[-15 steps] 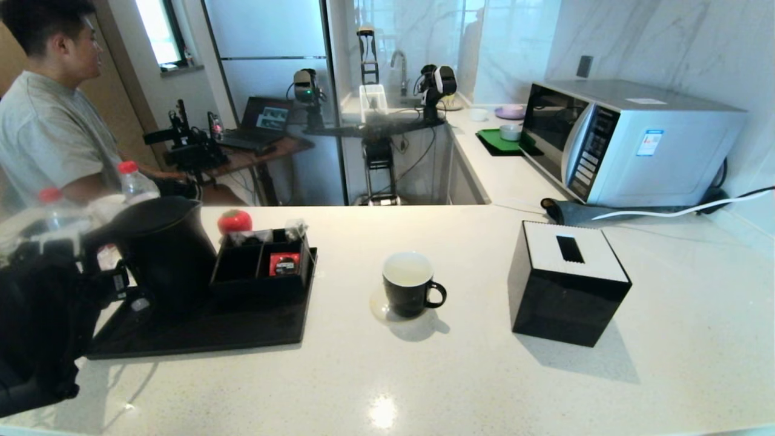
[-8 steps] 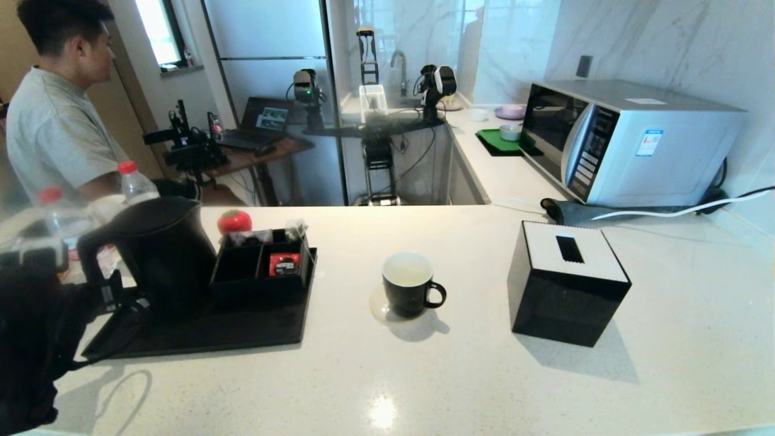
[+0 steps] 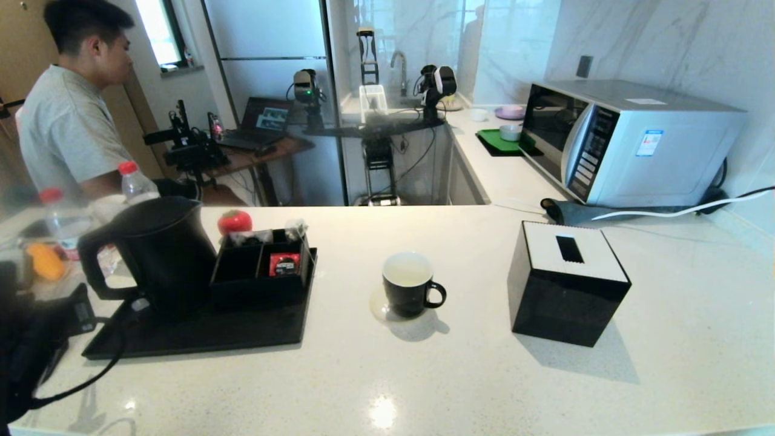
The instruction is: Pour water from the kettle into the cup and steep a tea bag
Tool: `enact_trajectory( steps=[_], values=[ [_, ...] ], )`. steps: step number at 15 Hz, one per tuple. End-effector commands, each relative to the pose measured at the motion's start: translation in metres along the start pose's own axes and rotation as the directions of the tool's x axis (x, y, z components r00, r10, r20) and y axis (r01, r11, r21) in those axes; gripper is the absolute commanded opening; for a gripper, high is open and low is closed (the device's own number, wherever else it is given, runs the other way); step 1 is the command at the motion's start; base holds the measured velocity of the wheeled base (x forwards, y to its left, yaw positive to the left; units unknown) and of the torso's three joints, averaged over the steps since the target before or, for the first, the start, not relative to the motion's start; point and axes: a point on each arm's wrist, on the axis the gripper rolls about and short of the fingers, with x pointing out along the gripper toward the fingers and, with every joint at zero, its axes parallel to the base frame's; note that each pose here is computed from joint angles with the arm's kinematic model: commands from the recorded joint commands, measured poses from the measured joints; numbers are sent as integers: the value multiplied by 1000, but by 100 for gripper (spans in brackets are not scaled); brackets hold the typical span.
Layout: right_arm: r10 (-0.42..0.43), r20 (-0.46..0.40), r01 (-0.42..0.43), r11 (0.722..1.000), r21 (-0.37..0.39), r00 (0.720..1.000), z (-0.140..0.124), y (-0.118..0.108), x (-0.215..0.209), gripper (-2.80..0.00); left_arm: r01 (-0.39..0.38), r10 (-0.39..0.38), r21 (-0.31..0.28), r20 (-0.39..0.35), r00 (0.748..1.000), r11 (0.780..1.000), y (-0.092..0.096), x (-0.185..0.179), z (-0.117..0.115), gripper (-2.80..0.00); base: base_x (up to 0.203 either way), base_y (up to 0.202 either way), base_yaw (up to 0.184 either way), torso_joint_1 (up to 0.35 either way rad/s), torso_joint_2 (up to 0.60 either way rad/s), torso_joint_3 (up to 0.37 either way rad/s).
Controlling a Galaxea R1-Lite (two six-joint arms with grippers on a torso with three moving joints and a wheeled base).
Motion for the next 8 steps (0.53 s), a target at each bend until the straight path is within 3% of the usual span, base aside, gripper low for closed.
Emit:
enact_trajectory(
  steps=[1,5,8],
  values=[
    [1,-1,-1,1000,-1,1000,0,0,0,-280,6,-6,-11,68,998,1000,4,-28,9,-280,0,0,0,0,0,0],
    [1,-1,-1,1000,-1,1000,0,0,0,-280,67,-67,0,96,993,998,-2,-52,16,-280,0,0,0,0,0,0],
    [1,-1,-1,1000,-1,1000,0,0,0,-280,175,-175,14,122,977,984,-17,-65,27,-280,0,0,0,0,0,0]
  ],
)
